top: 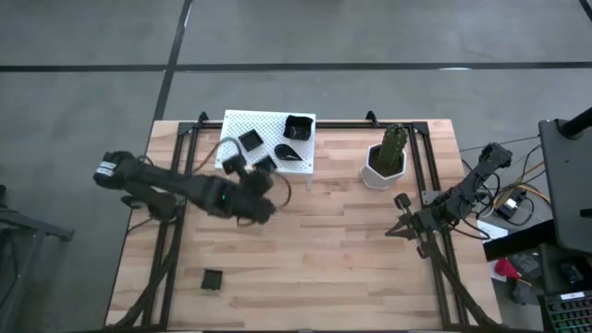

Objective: Pick & Place Mini shaped plates
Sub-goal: Stack the square plate on top of the other square plates on the shelf

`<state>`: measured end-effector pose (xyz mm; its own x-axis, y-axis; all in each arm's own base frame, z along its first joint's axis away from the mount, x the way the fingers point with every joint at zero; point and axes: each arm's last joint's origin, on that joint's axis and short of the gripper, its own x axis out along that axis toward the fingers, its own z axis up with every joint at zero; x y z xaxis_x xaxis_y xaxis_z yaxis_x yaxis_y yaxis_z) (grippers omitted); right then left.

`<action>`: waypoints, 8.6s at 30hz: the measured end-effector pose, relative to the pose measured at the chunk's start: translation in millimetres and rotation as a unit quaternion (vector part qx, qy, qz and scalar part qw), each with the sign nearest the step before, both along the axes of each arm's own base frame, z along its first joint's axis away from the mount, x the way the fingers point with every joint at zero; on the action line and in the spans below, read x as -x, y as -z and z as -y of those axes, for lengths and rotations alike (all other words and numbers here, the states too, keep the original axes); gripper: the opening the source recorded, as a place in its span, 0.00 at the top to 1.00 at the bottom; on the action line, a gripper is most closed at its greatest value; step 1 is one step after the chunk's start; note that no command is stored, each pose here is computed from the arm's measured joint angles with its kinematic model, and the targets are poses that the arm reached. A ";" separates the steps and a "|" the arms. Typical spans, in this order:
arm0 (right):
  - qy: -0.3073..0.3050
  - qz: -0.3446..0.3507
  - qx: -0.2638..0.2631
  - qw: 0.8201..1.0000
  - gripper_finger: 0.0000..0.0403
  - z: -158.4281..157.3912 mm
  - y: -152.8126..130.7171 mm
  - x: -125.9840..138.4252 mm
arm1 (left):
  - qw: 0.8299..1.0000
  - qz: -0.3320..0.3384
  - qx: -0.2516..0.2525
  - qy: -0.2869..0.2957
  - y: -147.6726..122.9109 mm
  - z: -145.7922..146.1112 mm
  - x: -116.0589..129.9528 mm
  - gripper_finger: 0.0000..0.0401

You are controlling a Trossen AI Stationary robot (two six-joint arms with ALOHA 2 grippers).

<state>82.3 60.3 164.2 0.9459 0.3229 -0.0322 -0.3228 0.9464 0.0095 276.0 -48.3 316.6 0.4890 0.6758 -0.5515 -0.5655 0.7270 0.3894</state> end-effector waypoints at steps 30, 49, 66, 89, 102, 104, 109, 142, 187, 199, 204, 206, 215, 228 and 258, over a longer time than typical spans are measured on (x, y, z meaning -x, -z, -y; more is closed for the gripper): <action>0.000 0.000 0.000 1.000 0.98 0.0 0.0 0.0 | 0.987 -0.127 -0.021 -0.099 17.0 -113.9 12.7 1.00; 0.000 0.000 0.000 1.000 0.98 0.0 -0.1 0.0 | 0.986 -0.136 -0.043 -0.083 31.3 -114.3 10.1 1.00; 0.000 0.000 -0.001 1.000 0.98 0.0 0.0 0.0 | 0.986 -0.136 -0.040 -0.084 31.6 -114.1 10.5 1.00; 0.000 0.000 -0.001 1.000 0.98 0.0 0.0 0.0 | 0.994 -0.093 -0.023 -0.048 13.0 -92.6 13.3 0.74; 0.000 0.000 -0.001 1.000 0.98 0.1 -0.2 0.0 | 0.981 -0.146 0.069 0.106 22.5 -13.2 27.0 0.74; 0.000 0.000 0.000 1.000 0.98 0.0 0.0 0.0 | 0.978 -0.142 0.072 0.132 22.7 6.0 31.0 0.74; 0.000 0.000 0.000 1.000 0.98 0.1 -0.1 0.0 | 0.960 -0.153 0.061 0.227 25.9 57.0 49.4 0.75; 0.000 0.000 0.000 1.000 0.98 0.0 0.0 0.0 | 0.882 -0.158 0.319 0.310 112.3 185.0 149.5 0.75; 0.000 0.000 0.000 1.000 0.98 0.0 -0.1 0.0 | 0.920 -0.215 0.190 0.266 131.8 203.2 124.1 1.00; 0.000 0.000 -0.001 1.000 0.98 0.0 -0.1 0.0 | 0.963 -0.173 0.142 0.148 100.3 158.6 62.1 1.00; 0.000 0.000 -0.001 1.000 0.98 0.0 -0.1 0.0 | 0.979 -0.157 0.119 0.061 80.7 121.8 32.5 1.00; 0.000 0.000 0.000 1.000 0.98 0.0 0.0 0.0 | 0.981 -0.156 0.099 0.065 70.1 111.8 21.7 1.00; 0.000 0.000 0.000 1.000 0.98 0.0 0.0 0.0 | 0.989 -0.139 0.054 -0.010 8.7 46.6 -14.0 1.00; 0.000 0.000 -0.001 1.000 0.98 0.1 0.0 0.0 | 0.975 -0.163 0.072 -0.136 -17.9 -63.4 -27.4 1.00; 0.000 0.000 0.000 1.000 0.98 0.0 -0.1 0.0 | 0.963 -0.236 0.031 -0.125 -0.7 -133.5 -30.0 1.00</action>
<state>82.3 60.3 164.3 0.9461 0.3224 -0.0320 -0.3223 0.9466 0.0092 306.0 85.2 317.4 0.0007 0.6991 -0.7150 -0.4961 0.6211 0.6068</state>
